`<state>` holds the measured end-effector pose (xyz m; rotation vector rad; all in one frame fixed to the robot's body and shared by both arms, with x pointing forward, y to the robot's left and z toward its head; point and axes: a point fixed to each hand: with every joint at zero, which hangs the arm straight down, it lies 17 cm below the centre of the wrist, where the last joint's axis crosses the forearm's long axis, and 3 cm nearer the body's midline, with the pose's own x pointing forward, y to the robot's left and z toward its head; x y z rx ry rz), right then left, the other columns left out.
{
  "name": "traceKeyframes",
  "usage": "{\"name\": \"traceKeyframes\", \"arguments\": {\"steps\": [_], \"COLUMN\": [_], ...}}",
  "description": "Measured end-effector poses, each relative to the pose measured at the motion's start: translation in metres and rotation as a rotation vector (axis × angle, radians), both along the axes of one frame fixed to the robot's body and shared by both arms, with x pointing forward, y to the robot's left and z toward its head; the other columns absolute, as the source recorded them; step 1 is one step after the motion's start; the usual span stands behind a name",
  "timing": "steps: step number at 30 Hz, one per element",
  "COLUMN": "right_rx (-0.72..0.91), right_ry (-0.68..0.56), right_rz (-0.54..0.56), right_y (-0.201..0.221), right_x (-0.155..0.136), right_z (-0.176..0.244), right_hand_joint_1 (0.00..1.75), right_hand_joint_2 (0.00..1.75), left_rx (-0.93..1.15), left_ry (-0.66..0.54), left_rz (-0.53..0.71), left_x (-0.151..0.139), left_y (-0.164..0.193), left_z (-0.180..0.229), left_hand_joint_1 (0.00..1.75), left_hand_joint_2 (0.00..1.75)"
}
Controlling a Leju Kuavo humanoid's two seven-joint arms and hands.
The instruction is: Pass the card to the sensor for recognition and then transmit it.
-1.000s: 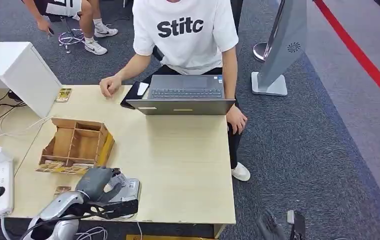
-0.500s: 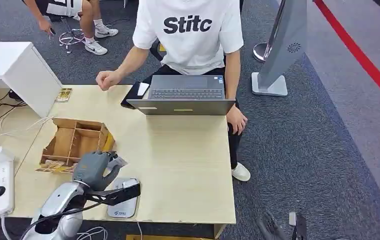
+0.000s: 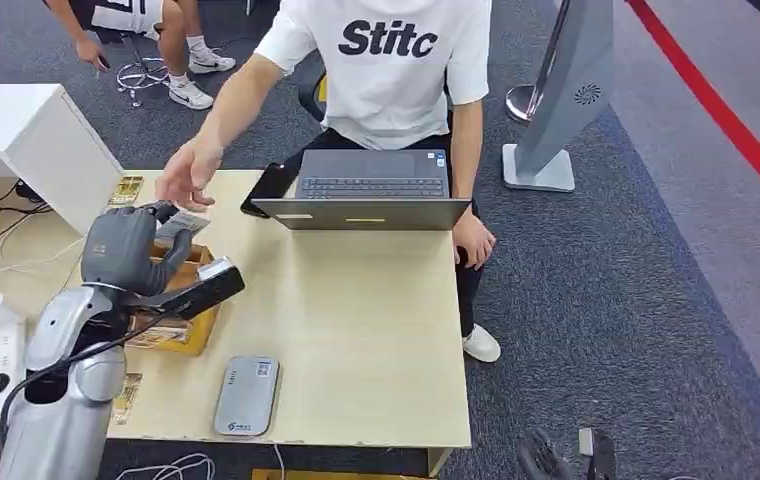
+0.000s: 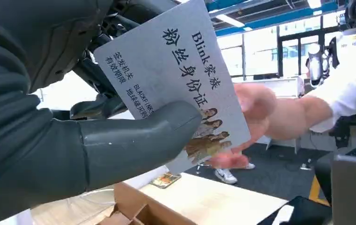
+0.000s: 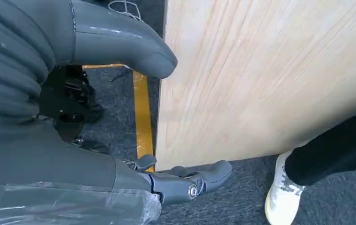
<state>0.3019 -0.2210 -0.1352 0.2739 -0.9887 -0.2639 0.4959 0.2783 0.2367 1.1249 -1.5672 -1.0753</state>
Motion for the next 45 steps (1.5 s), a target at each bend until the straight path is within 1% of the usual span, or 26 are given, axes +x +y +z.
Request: {"name": "traceKeyframes", "arguments": {"steps": [11, 19, 20, 21, 22, 28, 31, 33, 37, 39, 42, 45], "right_rx": [-0.008, 0.016, 0.02, 0.019, 0.018, 0.039, 0.066, 0.077, 0.08, 0.079, 0.043, 0.049], "right_ry": [0.006, 0.006, 0.005, 0.007, 0.008, 0.009, 0.01, 0.011, 0.025, 0.032, 0.084, 0.091], "right_rz": [-0.006, -0.015, -0.018, -0.018, -0.016, -0.029, -0.043, -0.045, -0.063, -0.067, -0.016, 0.023], "right_y": [-0.004, -0.003, -0.004, -0.004, -0.004, -0.004, -0.005, -0.005, -0.009, -0.009, -0.004, 0.009], "right_x": [-0.002, -0.003, -0.003, -0.003, -0.004, -0.005, -0.006, -0.008, -0.011, -0.012, -0.021, -0.028], "right_z": [-0.002, -0.002, -0.002, -0.002, -0.003, -0.003, -0.002, -0.003, -0.006, -0.007, -0.016, -0.016], "right_hand_joint_1": [0.0, 0.0, 0.0, 0.0, 0.0, 0.0, 0.0, 0.0, 0.0, 0.0, 0.0, 0.0], "right_hand_joint_2": [1.75, 1.75, 1.75, 1.75, 1.75, 1.75, 1.75, 1.75, 1.75, 1.75, 1.75, 1.75], "left_rx": [-0.063, -0.072, -0.07, -0.07, -0.07, -0.076, -0.123, -0.173, -0.297, -0.32, -0.3, -0.169], "left_ry": [-0.009, -0.003, -0.003, -0.002, -0.002, -0.023, -0.052, -0.071, -0.069, -0.066, -0.038, 0.014], "left_rz": [0.055, 0.074, 0.076, 0.076, 0.077, 0.068, 0.009, -0.047, -0.138, -0.155, -0.222, -0.245], "left_x": [0.013, 0.015, 0.015, 0.015, 0.015, 0.013, 0.007, -0.004, -0.027, -0.036, -0.055, -0.076], "left_y": [0.024, 0.032, 0.032, 0.032, 0.032, 0.029, 0.016, 0.004, -0.019, -0.026, -0.047, -0.067], "left_z": [0.023, 0.02, 0.02, 0.02, 0.019, 0.021, 0.025, 0.027, 0.025, 0.022, 0.009, -0.026], "left_hand_joint_1": [1.75, 1.75, 1.45, 0.03, 0.0, 0.0, 0.0, 0.0, 0.0, 0.0, 0.0, 0.0], "left_hand_joint_2": [1.75, 1.75, 1.75, 1.75, 1.75, 1.75, 1.75, 1.75, 1.75, 1.75, 1.75, 1.75]}}
